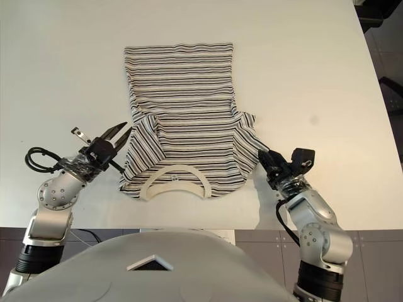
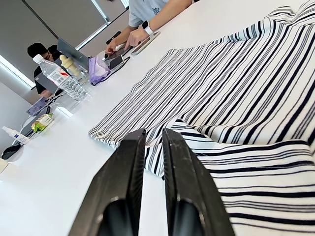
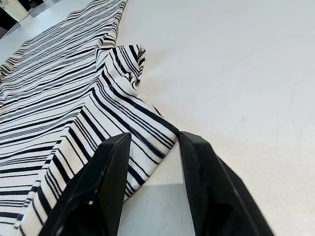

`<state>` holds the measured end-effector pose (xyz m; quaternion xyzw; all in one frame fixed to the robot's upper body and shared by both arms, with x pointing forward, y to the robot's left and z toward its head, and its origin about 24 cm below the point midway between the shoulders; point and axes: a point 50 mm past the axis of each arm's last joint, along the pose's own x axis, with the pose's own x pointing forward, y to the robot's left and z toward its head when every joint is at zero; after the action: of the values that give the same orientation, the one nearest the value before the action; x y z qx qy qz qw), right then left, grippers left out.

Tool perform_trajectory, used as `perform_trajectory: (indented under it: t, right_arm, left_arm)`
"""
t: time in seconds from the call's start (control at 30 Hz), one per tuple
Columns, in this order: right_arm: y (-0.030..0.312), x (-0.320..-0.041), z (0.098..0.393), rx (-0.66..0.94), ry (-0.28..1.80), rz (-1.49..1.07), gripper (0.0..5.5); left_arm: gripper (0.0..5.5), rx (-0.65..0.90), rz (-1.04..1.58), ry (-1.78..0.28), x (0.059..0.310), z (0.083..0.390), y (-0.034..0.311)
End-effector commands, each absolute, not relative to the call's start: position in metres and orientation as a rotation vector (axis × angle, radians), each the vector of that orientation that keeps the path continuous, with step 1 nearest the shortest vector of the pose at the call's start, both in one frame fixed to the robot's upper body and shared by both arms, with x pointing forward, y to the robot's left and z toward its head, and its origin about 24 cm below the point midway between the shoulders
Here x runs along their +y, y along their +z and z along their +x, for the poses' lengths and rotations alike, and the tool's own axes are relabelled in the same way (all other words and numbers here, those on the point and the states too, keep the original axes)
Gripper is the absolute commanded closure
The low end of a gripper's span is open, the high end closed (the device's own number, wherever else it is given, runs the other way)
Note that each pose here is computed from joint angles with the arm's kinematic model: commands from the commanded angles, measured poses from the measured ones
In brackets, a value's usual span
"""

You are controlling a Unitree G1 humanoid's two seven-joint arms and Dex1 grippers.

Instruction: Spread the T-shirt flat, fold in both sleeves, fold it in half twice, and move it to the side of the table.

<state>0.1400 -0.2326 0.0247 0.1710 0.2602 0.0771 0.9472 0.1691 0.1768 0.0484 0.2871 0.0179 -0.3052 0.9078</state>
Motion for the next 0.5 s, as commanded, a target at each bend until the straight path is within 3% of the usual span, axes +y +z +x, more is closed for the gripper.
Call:
perform_trajectory:
  t: [0.03,0.27,0.5]
  right_arm:
    - [0.021,-0.228,0.139,0.56,0.164,0.357,3.94]
    - [0.021,-0.224,0.14,0.536,0.161,0.347,5.34]
    - [0.051,-0.198,0.144,0.312,0.407,0.031,5.38]
  left_arm:
    - [4.86,0.042,0.602,-0.629,0.174,0.171,0.047]
    - [4.86,0.042,0.606,-0.625,0.174,0.174,0.046]
    - [4.86,0.047,0.611,-0.622,0.175,0.174,0.046]
